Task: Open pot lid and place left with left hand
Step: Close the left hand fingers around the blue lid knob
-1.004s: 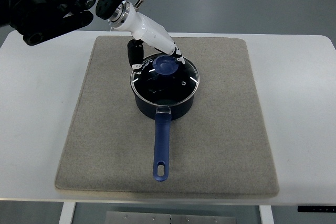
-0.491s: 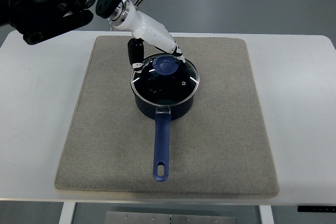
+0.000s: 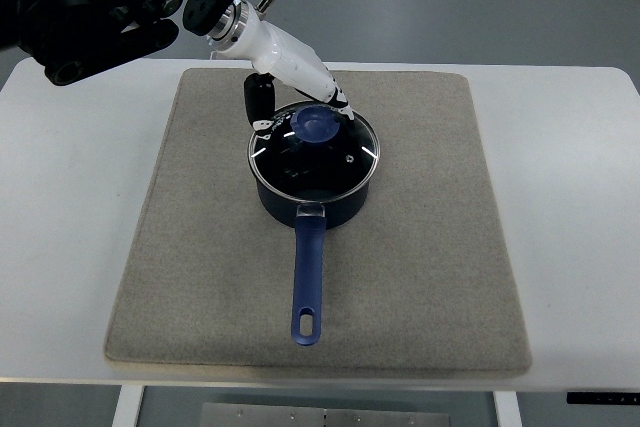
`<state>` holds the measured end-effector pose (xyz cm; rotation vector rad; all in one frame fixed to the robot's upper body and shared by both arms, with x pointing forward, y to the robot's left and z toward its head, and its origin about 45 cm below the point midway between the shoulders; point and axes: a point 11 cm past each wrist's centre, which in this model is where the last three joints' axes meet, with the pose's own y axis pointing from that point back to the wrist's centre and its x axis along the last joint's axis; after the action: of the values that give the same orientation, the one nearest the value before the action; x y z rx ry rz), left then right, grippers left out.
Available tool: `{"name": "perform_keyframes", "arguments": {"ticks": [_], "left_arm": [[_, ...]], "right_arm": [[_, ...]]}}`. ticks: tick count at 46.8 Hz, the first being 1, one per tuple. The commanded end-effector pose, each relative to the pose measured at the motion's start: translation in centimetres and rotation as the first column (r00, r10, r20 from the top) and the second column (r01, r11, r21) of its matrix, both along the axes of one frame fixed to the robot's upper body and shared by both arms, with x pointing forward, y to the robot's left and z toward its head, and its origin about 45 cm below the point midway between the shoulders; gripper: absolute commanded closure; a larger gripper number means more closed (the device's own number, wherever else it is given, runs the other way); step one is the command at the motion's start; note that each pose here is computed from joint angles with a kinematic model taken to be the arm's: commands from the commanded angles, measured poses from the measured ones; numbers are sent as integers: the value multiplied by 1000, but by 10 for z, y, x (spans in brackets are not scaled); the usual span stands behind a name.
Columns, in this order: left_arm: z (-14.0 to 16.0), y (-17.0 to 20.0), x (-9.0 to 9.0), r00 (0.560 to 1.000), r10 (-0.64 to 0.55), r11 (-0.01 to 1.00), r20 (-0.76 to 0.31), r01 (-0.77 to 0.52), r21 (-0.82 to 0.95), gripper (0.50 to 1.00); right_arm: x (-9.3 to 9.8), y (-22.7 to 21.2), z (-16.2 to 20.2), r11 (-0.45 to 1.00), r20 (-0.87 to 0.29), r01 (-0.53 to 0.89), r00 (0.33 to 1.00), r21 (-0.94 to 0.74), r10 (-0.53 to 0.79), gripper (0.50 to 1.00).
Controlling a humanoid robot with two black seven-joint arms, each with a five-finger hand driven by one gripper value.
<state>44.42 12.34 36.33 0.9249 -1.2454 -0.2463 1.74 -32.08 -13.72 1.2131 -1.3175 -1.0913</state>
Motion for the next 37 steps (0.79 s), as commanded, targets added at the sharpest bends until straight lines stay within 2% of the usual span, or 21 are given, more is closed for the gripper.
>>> {"name": "perform_keyframes", "arguments": {"ticks": [1, 8, 15, 37], "left_arm": [[0, 0, 0, 1000, 0, 1000, -2, 0, 6, 523], [1, 1, 1, 1000, 8, 1000, -5, -8, 16, 523], [6, 8, 11, 998, 56, 998, 2, -56, 26, 523], [3, 2, 8, 997, 66, 998, -45, -65, 24, 523]], "right_arm": [[0, 0, 0, 1000, 0, 0, 1000, 0, 0, 585], [0, 0, 0, 1000, 0, 0, 1000, 0, 0, 585], [0, 0, 0, 1000, 0, -1, 1000, 0, 1, 585], [0, 0, 0, 1000, 0, 0, 1000, 0, 0, 585]]}}
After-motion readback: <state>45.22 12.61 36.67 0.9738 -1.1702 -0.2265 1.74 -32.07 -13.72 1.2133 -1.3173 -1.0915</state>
